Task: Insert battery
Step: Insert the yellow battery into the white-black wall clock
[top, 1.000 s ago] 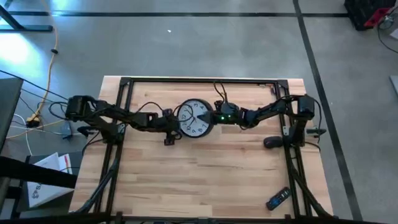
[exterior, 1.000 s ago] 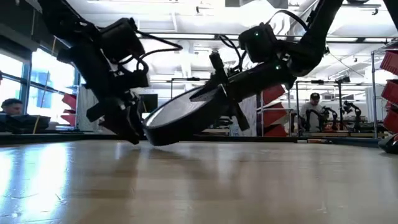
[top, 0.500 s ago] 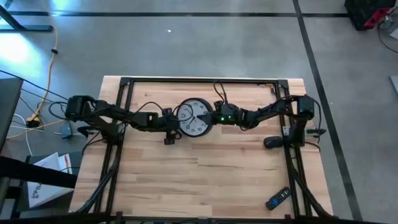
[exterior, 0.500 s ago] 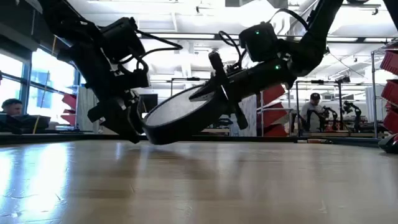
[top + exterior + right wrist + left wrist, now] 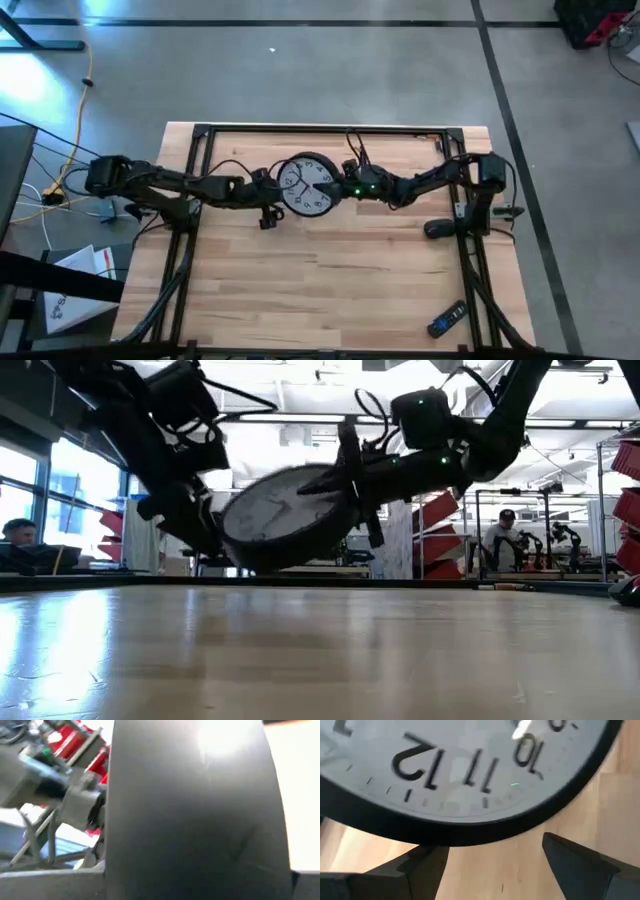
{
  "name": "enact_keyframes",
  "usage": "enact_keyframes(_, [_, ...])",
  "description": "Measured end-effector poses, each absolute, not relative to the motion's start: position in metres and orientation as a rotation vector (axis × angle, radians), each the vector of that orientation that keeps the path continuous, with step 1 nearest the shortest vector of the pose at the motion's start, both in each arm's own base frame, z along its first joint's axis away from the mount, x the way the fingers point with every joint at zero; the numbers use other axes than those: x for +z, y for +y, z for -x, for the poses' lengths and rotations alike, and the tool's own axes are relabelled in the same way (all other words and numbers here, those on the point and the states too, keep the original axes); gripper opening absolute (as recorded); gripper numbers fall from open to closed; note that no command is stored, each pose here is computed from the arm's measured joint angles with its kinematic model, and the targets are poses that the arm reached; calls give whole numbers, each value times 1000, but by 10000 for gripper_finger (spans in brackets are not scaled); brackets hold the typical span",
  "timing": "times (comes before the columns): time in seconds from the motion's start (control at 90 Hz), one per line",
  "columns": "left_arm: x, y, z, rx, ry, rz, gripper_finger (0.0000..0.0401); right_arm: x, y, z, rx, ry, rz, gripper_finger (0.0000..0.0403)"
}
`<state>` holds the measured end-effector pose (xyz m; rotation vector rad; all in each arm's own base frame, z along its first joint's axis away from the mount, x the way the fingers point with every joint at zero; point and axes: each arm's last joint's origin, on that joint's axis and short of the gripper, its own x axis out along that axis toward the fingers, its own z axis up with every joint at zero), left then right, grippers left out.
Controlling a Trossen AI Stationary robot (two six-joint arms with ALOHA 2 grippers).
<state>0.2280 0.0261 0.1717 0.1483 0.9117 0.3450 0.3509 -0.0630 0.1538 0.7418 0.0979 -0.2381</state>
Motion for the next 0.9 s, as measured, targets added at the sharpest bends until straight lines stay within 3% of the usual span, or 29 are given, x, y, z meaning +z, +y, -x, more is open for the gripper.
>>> enact_keyframes(0.289, [201, 25, -208, 368, 814, -99, 305, 173, -61, -348, -212, 82, -434, 129])
enact_keyframes(0.622, [222, 23, -180, 388, 771, -53, 305, 182, -35, -367, -165, 258, 173, 129])
enact_keyframes(0.9, [229, 22, -170, 393, 741, -62, 305, 199, -6, -380, -346, 422, 635, 129])
